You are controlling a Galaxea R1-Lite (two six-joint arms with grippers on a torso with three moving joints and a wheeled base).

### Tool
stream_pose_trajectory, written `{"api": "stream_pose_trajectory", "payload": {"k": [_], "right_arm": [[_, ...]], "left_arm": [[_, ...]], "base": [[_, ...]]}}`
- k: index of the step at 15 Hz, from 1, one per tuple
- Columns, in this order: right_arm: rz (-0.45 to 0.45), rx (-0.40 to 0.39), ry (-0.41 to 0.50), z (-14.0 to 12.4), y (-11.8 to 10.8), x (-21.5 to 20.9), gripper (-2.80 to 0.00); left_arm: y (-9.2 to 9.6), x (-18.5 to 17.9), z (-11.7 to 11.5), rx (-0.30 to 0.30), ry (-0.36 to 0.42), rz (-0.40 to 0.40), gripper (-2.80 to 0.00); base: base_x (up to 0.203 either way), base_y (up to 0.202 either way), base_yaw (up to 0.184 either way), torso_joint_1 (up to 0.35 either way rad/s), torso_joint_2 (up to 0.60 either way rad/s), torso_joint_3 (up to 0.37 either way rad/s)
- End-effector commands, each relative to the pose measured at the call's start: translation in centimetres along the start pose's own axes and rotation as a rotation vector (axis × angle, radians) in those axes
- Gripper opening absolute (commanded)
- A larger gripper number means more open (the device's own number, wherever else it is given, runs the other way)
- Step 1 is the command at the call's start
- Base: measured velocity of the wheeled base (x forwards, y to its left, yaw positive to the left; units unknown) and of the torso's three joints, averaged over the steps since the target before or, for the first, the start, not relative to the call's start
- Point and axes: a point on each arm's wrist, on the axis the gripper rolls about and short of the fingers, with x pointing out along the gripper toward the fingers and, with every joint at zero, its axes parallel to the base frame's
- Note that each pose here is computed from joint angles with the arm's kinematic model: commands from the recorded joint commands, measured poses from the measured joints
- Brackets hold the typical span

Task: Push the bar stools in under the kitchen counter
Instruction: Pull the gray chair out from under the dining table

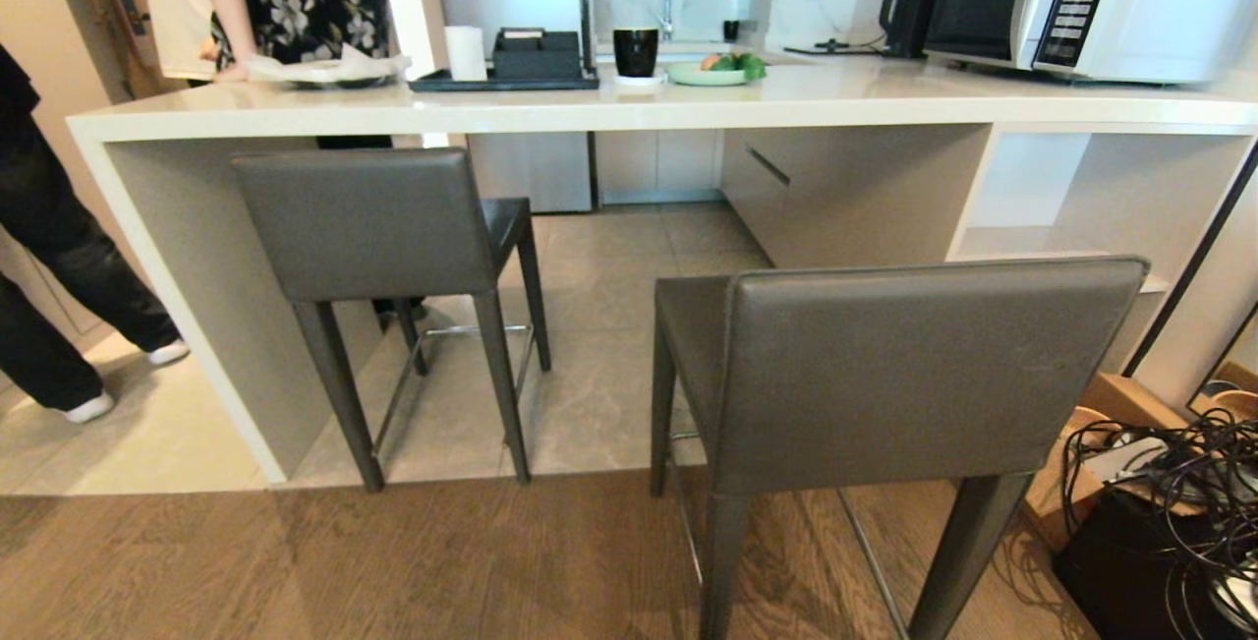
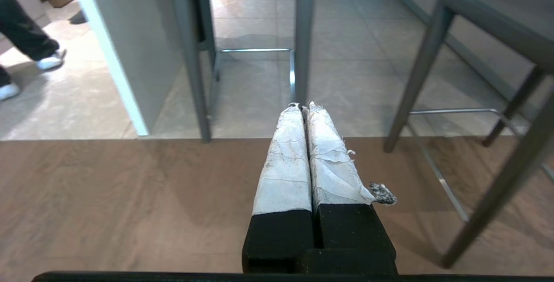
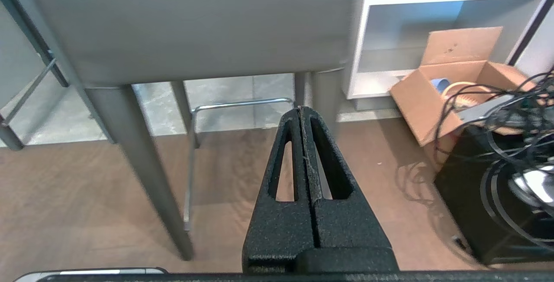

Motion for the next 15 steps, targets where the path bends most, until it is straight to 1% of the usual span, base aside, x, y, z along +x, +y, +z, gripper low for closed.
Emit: {"api": "stream_pose_trajectory", "payload": {"k": [1,15], "right_arm": [[0.0,0.0,-0.001,0.02,0.0,0.0,-2.8],[0.0,0.0,-0.001,0.0,0.0,0.01,-2.8]], "left_arm": [[0.0,0.01,0.0,0.0,0.001,0.0,-2.8],[0.0,0.02,-0.03,0.0,0.002,0.0,-2.8]], "base": [[0.0,0.202,-0.002,0.002,0.0,0.002],[0.0,0.197,-0.001,0.002,0.0,0.002]]}}
